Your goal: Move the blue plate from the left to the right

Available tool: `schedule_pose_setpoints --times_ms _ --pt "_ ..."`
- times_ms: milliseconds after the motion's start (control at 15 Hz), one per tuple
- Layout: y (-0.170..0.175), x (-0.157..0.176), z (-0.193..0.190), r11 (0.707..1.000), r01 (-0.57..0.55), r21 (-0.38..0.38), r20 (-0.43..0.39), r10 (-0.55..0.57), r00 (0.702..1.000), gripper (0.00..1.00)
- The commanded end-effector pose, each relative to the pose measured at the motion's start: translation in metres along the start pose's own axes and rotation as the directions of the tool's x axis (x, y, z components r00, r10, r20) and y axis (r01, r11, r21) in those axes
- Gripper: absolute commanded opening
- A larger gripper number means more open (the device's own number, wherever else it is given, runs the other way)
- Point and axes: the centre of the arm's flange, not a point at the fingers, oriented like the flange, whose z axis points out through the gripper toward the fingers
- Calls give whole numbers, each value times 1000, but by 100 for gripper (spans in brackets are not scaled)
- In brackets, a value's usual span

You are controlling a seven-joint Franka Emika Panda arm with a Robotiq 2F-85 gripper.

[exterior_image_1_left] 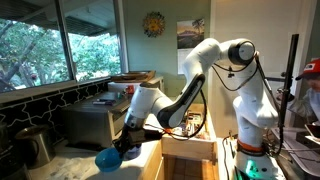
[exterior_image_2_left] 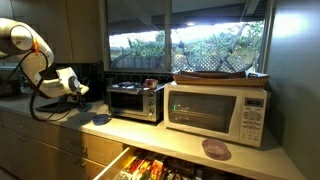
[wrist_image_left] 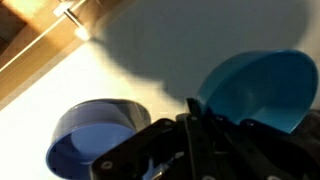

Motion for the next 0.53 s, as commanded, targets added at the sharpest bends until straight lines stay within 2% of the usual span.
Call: schedule_pose_setpoints --times_ms 0,200,267,333,467 --pt "29 -2 -63 996 -62 -68 -108 55 993 1" --pt "63 7 -96 973 -175 -153 -182 146 972 1" --pt "69 6 -100 976 -151 -154 -166 125 978 1" --pt "42 19 -81 982 -137 -129 -155 117 981 4" --pt "55 16 -93 980 -142 -140 -170 118 978 4"
